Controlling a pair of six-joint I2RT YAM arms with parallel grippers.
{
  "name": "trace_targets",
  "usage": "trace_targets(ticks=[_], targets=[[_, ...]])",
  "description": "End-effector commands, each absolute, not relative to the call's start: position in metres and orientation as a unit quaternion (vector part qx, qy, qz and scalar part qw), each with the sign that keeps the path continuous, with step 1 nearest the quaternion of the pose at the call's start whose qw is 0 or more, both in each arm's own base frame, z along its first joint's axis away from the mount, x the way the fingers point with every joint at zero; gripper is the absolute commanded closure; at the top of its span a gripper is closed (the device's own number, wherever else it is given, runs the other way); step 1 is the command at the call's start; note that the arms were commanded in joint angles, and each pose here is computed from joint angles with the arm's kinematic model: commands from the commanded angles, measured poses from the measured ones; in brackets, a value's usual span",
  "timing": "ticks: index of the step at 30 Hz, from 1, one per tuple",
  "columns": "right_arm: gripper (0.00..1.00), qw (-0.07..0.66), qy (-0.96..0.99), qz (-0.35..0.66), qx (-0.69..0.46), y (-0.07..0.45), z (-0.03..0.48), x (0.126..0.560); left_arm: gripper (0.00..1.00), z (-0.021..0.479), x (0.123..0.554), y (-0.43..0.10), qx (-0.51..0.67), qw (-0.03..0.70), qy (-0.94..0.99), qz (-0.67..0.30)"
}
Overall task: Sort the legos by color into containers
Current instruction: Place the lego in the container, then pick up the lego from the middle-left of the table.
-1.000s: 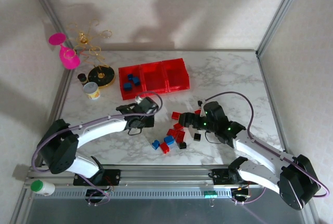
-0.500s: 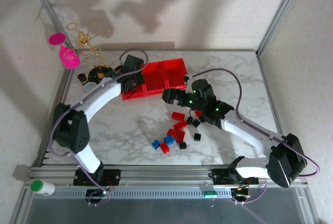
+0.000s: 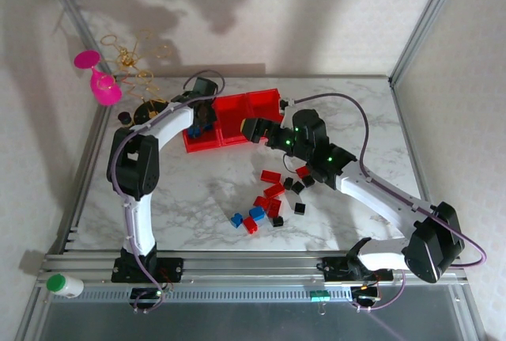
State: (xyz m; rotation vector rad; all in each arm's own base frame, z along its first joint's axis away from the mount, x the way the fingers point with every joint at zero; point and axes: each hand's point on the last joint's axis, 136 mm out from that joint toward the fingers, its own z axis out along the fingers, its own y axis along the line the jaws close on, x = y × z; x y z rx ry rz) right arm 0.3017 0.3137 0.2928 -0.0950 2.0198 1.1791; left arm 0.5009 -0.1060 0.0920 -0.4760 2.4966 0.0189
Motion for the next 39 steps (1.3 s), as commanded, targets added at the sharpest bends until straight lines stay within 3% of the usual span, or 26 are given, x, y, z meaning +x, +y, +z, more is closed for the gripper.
trace_targets(ticks=[1,10,21,30,39], targets=[[0.01,0.402,0.769,0.495,-0.048,0.323,0.324,0.298,0.52,0.108,0.505,-0.109,-0.168,0.303,0.938,0.002],[0.01,0.409,0.75,0.516,-0.059,0.322,0.34,0.288,0.46,0.142,0.476,-0.119,-0.161,0.316,0.934,-0.031],[0.01,0.407,0.758,0.505,-0.062,0.312,0.334,0.275,0.39,0.145,0.343,-0.16,-0.078,0.285,0.954,-0.052],[0.01,0.361,0.832,0.419,-0.039,0.274,0.248,0.252,0.39,0.124,0.239,-0.194,0.007,0.235,0.969,-0.081],[0.01,0.324,0.878,0.352,-0.019,0.229,0.178,0.222,0.41,0.111,0.173,-0.236,0.101,0.211,0.961,-0.15]])
